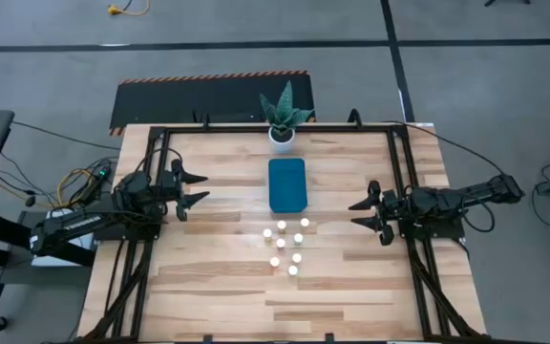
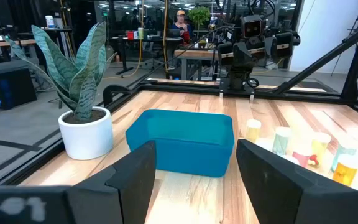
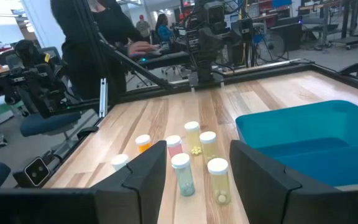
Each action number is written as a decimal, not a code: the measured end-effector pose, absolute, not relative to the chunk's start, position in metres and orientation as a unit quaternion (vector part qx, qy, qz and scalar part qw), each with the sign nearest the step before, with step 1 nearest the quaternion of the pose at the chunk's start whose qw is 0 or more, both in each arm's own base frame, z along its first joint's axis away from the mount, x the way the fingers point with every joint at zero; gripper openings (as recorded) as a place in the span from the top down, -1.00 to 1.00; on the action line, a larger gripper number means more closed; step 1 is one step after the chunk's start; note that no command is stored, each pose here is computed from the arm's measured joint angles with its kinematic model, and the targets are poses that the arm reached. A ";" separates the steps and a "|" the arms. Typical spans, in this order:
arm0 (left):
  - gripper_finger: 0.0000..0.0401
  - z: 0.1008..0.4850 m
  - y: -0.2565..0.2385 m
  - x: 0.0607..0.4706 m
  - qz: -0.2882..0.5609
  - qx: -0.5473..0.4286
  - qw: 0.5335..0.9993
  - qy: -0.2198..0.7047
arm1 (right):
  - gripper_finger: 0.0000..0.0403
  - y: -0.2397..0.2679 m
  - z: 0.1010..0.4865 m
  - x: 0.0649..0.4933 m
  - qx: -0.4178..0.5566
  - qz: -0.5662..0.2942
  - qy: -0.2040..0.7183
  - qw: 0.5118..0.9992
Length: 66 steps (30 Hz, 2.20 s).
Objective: Pick and place pill bottles into a basket
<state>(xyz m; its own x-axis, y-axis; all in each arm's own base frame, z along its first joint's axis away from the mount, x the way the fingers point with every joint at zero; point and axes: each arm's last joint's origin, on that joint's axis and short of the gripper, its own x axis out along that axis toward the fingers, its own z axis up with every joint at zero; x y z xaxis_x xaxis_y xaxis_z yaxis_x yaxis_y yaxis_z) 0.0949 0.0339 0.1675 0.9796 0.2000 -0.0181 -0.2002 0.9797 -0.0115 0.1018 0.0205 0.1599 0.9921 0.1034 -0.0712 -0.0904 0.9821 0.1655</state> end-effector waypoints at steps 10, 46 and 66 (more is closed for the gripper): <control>-0.06 0.168 0.034 0.095 0.101 -0.006 0.995 0.008 | 0.15 0.020 0.160 0.102 0.081 0.048 0.040 0.995; -0.06 0.168 0.034 0.095 0.098 -0.065 0.993 0.002 | 0.15 0.020 0.160 0.102 0.081 0.049 0.040 0.995; -0.06 0.173 0.045 0.090 0.260 -0.438 0.845 -0.160 | 0.16 0.020 0.160 0.102 0.081 0.049 0.040 0.995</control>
